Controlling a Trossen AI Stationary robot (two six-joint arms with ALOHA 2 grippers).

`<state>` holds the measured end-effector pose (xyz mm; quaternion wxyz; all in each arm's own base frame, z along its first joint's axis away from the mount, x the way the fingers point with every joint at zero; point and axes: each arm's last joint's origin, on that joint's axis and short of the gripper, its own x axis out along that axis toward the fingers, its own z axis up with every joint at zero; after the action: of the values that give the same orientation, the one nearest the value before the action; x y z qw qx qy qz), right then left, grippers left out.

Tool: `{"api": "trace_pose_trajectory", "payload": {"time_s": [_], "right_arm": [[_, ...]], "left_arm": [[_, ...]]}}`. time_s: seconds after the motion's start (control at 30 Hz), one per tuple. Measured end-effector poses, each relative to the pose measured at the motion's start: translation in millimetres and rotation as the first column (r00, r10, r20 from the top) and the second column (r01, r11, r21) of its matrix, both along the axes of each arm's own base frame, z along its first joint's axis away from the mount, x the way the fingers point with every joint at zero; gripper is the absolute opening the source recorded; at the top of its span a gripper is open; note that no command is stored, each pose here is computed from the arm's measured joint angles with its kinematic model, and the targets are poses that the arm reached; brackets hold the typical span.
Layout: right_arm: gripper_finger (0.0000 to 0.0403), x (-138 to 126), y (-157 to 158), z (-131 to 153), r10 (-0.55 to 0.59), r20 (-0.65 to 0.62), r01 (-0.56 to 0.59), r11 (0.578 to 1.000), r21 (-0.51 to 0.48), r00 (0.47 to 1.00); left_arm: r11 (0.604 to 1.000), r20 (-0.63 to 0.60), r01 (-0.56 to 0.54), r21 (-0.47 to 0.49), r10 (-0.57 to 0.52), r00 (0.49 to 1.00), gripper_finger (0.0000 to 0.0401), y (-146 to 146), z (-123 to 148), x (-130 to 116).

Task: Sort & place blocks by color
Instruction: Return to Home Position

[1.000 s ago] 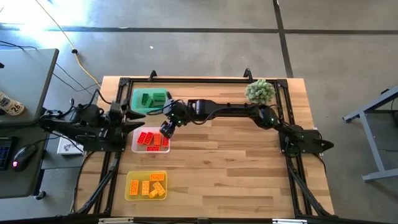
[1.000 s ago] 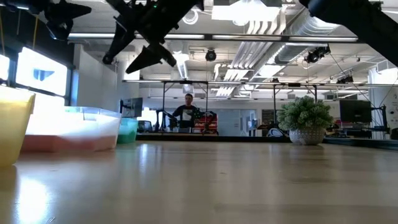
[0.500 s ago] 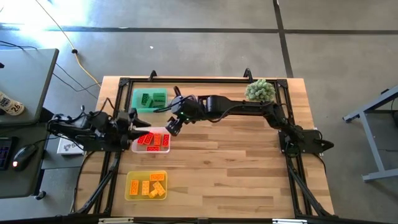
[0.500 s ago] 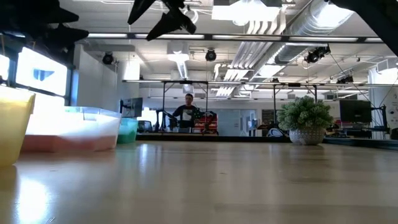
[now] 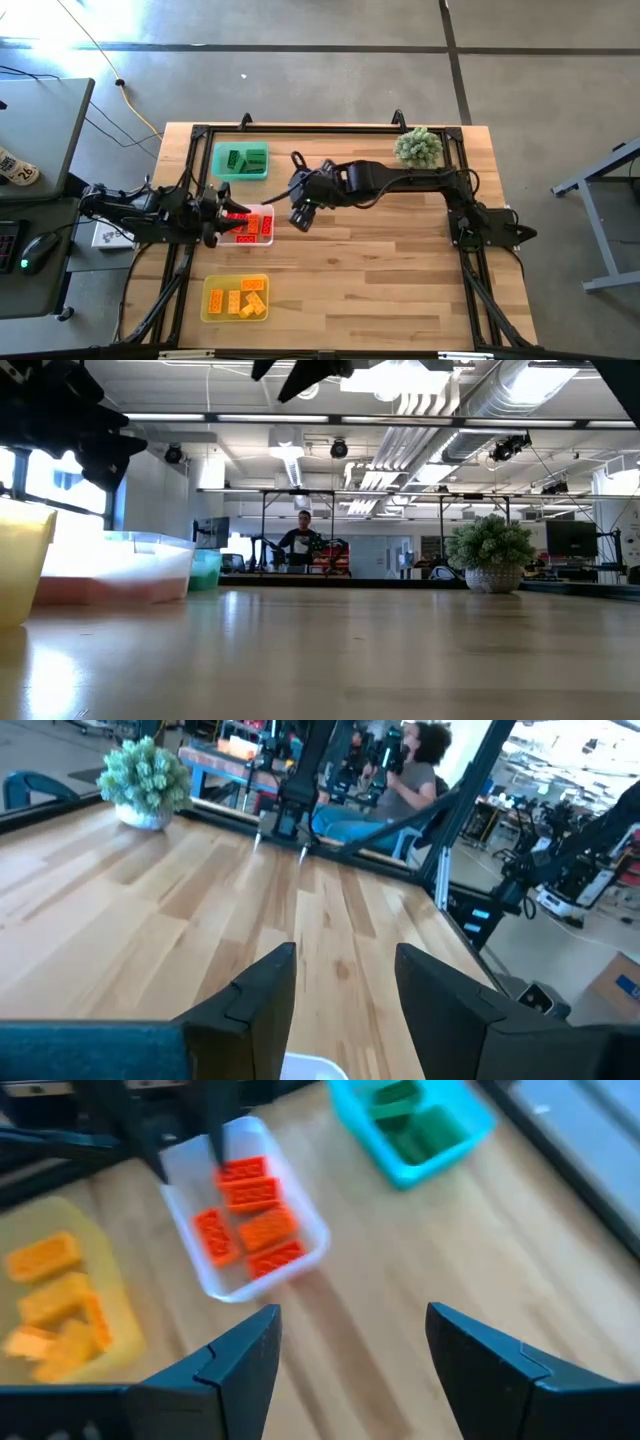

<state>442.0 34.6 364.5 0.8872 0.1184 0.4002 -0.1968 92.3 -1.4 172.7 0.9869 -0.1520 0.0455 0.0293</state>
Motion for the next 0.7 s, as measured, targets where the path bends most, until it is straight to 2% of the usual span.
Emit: {"api": "trace_pose_trajectory", "payload": {"time_s": [0.13, 0.37, 0.47, 0.7], "right_arm": [[0.0236, -23, 4, 17, -0.042, -0.037, 0.038, 0.994, -0.101, 0.998], [0.0236, -74, 9, 52, -0.018, -0.140, -0.023, 0.958, -0.285, 0.990], [0.0236, -96, 5, 66, -0.013, -0.174, -0.044, 0.948, -0.316, 0.985], [0.0236, -144, -4, 97, 0.015, -0.168, -0.080, 0.919, -0.387, 0.986]], "left_arm": [[1.000, -0.007, 0.000, 0.005, 0.000, 1.000, 0.0161, 0, -1, 0], [1.000, -0.021, -0.017, 0.006, 0.017, 1.000, 0.0161, 0, -2, 1], [1.000, -0.019, -0.020, 0.006, 0.020, 1.000, 0.0161, 1, -1, 1], [1.000, -0.019, -0.021, 0.005, 0.021, 1.000, 0.0161, 1, -1, 1]]}}
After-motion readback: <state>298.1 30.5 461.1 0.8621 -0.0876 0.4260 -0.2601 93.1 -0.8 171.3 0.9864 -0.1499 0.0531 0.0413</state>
